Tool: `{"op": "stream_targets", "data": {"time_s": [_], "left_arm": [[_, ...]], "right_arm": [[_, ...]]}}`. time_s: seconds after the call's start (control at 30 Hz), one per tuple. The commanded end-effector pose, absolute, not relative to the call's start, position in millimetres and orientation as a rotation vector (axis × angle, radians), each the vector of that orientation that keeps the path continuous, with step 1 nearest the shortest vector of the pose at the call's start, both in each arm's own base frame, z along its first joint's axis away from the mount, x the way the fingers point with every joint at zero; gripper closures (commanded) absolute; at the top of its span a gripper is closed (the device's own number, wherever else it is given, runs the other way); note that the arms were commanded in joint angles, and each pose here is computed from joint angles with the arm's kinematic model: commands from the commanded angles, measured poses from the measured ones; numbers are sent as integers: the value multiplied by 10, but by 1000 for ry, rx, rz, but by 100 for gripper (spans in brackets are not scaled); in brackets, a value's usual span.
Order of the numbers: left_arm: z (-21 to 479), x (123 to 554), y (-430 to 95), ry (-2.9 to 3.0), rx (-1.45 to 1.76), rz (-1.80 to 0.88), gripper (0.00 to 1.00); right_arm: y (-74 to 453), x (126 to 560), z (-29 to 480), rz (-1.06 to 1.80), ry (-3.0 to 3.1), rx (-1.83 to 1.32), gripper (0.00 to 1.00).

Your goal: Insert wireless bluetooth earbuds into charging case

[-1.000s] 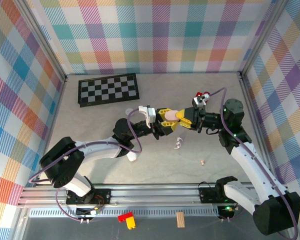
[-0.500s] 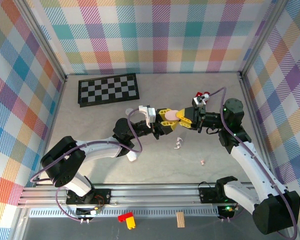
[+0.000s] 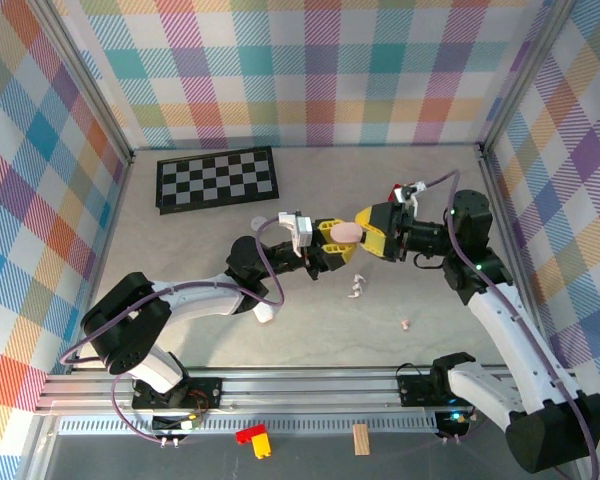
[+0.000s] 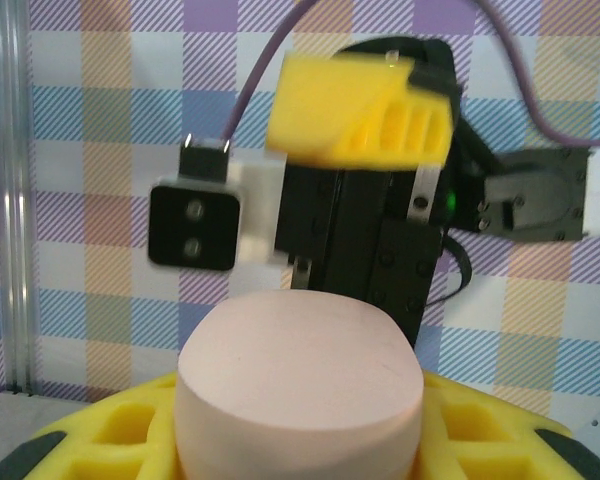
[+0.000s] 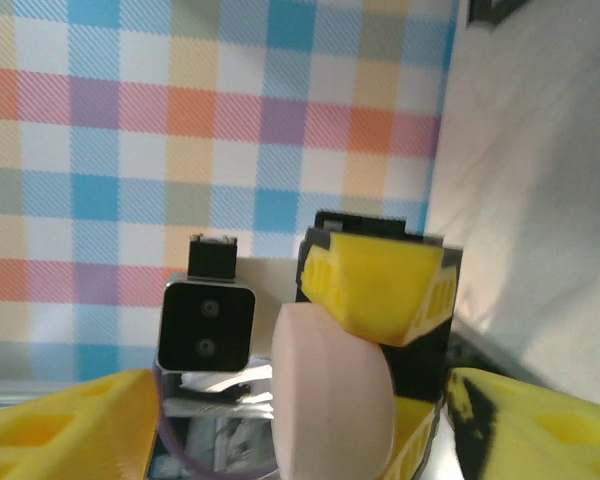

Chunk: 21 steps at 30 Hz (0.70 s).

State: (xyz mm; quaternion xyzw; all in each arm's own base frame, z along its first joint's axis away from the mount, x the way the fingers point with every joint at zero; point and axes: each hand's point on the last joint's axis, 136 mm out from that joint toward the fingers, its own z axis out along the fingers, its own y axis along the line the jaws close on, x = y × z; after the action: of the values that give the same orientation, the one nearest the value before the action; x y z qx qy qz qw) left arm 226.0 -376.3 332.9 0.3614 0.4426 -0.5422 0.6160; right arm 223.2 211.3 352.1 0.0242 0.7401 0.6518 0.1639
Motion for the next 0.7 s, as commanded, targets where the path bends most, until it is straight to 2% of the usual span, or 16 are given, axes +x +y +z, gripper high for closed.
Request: {"op": "stream_targets", "data": {"time_s": [0.0, 0.1, 0.23, 0.4, 0.67], "left_arm": [[3486, 2242, -3602, 970, 812, -1246, 69], [3450, 2281, -3532, 994, 809, -1263, 69], [3401, 2334, -3412, 1025, 811, -1271, 69], [3362, 2328, -3318, 1054, 826, -1256, 69], [3347, 2302, -3308, 1066, 856, -1238, 70]], "right_arm": [[1944, 2228, 3501, 1529, 2098, -65, 18], [1845, 2249, 3552, 1312, 2068, -199, 10], [1711, 2309, 3655, 1030, 1974, -317, 7], [1798, 2216, 3816, 930, 1855, -525, 4], [2157, 2275, 3592, 746, 1880, -743, 3]]}}
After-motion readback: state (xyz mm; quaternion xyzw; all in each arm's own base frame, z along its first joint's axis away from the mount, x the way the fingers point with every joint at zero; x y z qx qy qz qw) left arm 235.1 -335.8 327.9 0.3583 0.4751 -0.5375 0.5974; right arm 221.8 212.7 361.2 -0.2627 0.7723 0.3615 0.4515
